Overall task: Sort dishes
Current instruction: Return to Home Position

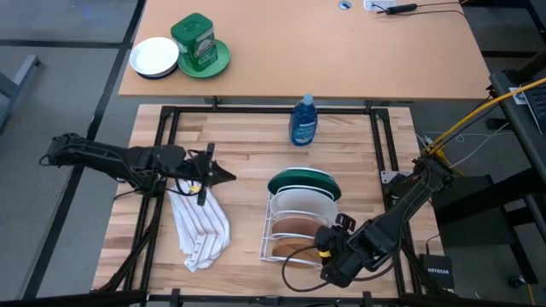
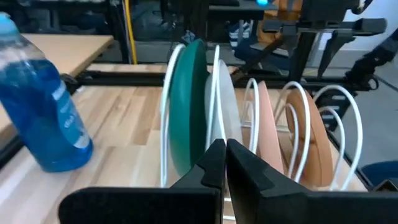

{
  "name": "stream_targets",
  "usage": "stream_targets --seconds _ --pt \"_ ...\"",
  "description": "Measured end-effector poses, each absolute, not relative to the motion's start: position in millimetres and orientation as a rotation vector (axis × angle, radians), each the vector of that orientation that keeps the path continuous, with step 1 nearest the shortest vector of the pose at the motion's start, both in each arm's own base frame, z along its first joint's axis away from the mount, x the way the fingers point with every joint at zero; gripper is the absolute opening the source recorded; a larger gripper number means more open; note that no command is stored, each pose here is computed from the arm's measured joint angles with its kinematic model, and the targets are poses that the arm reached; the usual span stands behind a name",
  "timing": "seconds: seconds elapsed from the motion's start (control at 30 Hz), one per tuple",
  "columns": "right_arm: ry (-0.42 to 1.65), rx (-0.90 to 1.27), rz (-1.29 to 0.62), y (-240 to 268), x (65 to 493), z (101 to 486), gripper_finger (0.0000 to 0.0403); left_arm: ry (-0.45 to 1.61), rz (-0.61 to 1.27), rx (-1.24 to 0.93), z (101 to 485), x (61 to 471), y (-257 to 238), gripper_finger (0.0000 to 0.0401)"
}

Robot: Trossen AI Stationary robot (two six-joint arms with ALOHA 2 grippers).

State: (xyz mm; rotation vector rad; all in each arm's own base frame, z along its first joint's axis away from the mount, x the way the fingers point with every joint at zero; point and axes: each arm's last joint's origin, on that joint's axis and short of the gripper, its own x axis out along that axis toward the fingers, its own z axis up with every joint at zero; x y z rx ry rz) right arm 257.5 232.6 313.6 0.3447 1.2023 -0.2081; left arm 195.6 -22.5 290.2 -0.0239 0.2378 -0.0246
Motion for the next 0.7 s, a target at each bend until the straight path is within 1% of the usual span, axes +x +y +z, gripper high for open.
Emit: stream_targets --seconds 0.1,0.17,0.33,0.47,0.6,0.7 --pt "1.164 0.328 -0.213 231.1 254.5 332.0 0.0211 0.205 0.006 -0.025 296.1 189.1 -18.3 0.0005" --pt "1.107 0.277 -0.211 229.5 248.4 348.3 0.0211 0.168 0.024 -0.027 302.3 181.8 -14.7 0.0005" --pt "0.854 0.089 -0.243 218.0 217.4 397.3 0.0211 0.084 0.055 0.007 317.2 156.1 -6.6 0.0005" --pt "0.698 0.003 -0.264 200.8 186.4 424.2 0.0211 0.07 0.087 0.035 320.8 134.1 -1.2 0.0005" --pt "0.613 -0.038 -0.288 179.7 165.6 442.1 0.0211 0.074 0.11 0.012 304.1 122.7 1.8 0.0005" --pt "0.572 -0.104 -0.289 169.2 158.5 447.5 0.0211 0.103 0.124 -0.013 280.1 117.9 3.5 0.0005"
